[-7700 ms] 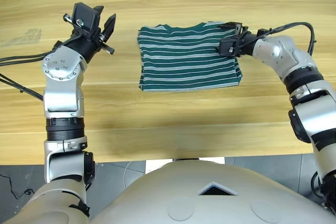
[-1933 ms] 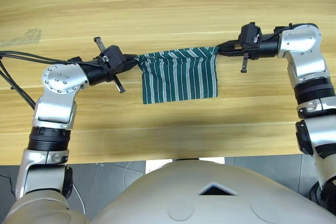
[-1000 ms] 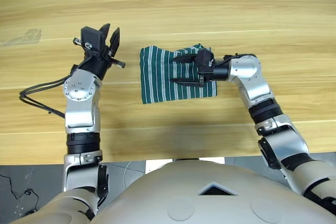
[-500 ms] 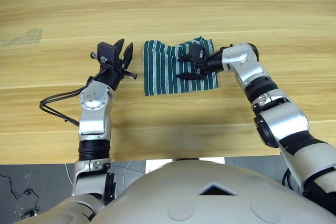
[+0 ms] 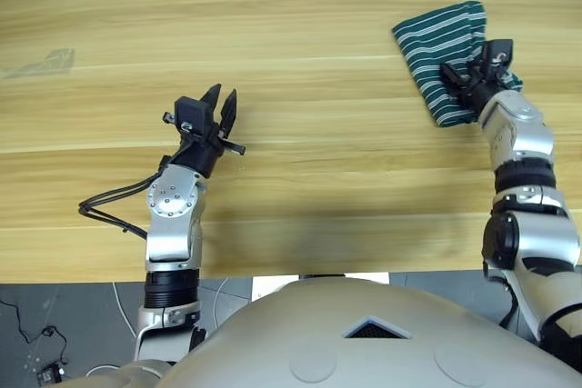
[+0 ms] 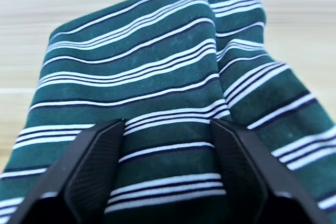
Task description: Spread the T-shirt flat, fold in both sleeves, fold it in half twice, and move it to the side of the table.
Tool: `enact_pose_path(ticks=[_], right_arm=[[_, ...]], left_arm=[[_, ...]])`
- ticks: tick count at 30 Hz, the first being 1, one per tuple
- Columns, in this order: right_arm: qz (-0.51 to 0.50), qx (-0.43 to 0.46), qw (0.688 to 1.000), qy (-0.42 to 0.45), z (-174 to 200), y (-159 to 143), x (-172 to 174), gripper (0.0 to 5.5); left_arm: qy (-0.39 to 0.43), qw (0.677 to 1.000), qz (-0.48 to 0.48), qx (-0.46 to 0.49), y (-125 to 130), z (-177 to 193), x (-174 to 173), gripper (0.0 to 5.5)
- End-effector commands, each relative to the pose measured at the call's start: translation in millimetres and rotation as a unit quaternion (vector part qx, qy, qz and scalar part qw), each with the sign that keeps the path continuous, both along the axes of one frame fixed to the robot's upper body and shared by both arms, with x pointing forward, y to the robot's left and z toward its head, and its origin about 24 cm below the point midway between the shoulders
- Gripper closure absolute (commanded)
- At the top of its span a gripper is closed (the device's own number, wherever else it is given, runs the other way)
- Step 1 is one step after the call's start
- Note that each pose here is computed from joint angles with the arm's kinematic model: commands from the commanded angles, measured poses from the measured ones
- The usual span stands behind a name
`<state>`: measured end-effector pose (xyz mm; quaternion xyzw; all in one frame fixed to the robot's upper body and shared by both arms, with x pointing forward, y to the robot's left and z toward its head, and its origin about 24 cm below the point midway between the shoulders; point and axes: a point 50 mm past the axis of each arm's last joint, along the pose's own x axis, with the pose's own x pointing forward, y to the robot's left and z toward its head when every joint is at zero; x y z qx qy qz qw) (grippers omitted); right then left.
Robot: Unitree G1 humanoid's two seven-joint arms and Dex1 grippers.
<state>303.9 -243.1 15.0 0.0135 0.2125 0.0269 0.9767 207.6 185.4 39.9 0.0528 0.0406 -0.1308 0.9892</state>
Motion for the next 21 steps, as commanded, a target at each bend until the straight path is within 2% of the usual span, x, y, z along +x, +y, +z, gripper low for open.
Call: enact_pose_path(ticks=[1, 3, 5, 8, 11, 16, 18, 21], right_arm=[[-0.068, 0.039, 0.995, 0.06, -19.2, 20.6, -65.0, 2.47], [-0.053, 0.025, 0.998, 0.015, -7.2, 24.4, -58.2, 2.47], [-0.024, 0.001, 0.994, -0.105, 24.6, 29.5, -39.6, 2.47], [-0.013, -0.046, 0.946, -0.321, 86.5, 31.7, -18.5, 2.47], [-0.035, -0.05, 0.894, -0.444, 118.2, 38.2, -15.6, 2.47], [-0.034, -0.037, 0.859, -0.509, 94.2, 71.7, -17.4, 2.47], [-0.005, -0.025, 0.87, -0.492, 71.2, 89.0, -20.3, 2.47], [0.044, -0.02, 0.859, -0.51, 65.5, 104.8, -25.3, 2.47]], left_arm=[[0.013, 0.999, 0.003, -0.033, -19.4, -3.1, -6.4, 4.27], [0.018, 0.999, 0.002, -0.036, -22.6, -6.2, -6.8, 4.27], [0.016, 0.999, 0.002, -0.039, -26.0, -5.8, -5.4, 4.27], [-0.033, 0.999, 0.005, -0.036, -32.6, 7.6, 4.9, 4.27], [-0.091, 0.994, 0.029, -0.057, -34.6, 26.9, 16.8, 4.27], [-0.19, 0.973, 0.09, -0.091, -34.2, 58.6, 38.7, 4.27], [-0.206, 0.97, 0.103, -0.074, -33.7, 51.8, 41.1, 4.27], [-0.223, 0.97, 0.096, 0.002, -28.2, 35.7, 33.0, 4.27]])
